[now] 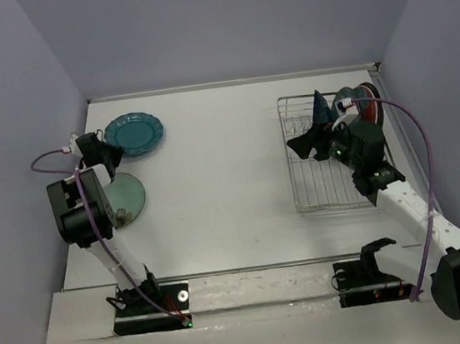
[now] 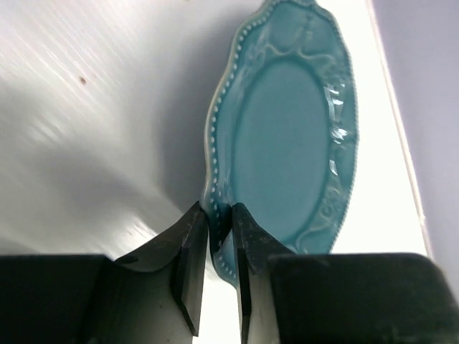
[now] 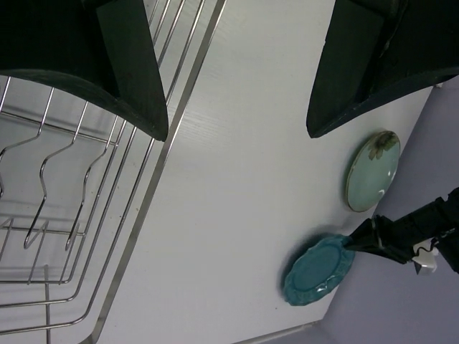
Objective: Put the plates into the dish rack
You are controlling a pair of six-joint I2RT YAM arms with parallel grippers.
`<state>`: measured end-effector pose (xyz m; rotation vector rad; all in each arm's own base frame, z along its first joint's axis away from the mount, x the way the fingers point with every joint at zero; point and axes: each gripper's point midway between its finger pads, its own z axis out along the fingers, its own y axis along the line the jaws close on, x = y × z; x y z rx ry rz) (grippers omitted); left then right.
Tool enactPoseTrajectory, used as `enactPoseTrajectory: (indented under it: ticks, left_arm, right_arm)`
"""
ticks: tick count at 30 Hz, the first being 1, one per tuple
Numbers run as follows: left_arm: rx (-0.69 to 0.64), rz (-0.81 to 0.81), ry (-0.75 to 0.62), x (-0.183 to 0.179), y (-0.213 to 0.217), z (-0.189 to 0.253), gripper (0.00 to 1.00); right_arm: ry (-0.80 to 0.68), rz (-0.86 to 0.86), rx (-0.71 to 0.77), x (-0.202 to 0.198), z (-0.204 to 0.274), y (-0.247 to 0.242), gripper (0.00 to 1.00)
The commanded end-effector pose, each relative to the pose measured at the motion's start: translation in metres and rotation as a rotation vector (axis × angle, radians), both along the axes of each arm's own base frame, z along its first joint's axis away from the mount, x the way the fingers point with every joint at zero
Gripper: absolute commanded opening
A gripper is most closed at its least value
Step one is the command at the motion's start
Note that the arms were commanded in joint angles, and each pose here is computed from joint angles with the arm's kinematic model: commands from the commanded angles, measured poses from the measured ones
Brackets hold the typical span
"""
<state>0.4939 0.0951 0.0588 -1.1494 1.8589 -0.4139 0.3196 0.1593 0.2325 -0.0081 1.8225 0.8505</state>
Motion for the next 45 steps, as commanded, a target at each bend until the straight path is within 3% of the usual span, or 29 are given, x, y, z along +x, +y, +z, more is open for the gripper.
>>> enactPoseTrajectory:
  ticks: [1, 7, 15, 22, 26, 37, 45]
  left_arm:
    - [0.015, -0.079, -0.302, 0.012, -0.024, 0.1, 0.06]
    - [0.021, -0.094, -0.416, -0.004, -0.035, 0.14, 0.06]
    - [-0.055, -0.129, -0.505, -0.029, -0.056, 0.153, 0.06]
    - [-0.093, -0.259, -0.651, -0.053, -0.095, 0.211, 0.06]
    - [-0.1, -0.321, -0.745, -0.081, -0.114, 0.25, 0.06]
    - [-0.214, -0.597, -0.86, -0.165, -0.188, 0.287, 0.06]
    - [-0.263, -0.753, -0.924, -0.216, -0.218, 0.308, 0.06]
  right_arm:
    - [-0.072, 0.052, 0.039, 0.001, 0.022, 0.011, 0.83]
    - [-0.072, 0.063, 0.057, -0.002, 0.031, 0.013, 0.83]
    - [-0.046, 0.175, 0.093, -0.011, 0.04, 0.05, 0.84]
    - [-0.018, 0.226, 0.081, -0.01, 0.043, 0.08, 0.86]
    - [-0.012, 0.262, 0.099, -0.009, 0.052, 0.095, 0.87]
    - [0.059, 0.353, 0.199, 0.015, 0.057, 0.132, 0.91]
    - [0.087, 0.44, 0.235, 0.014, 0.052, 0.146, 0.92]
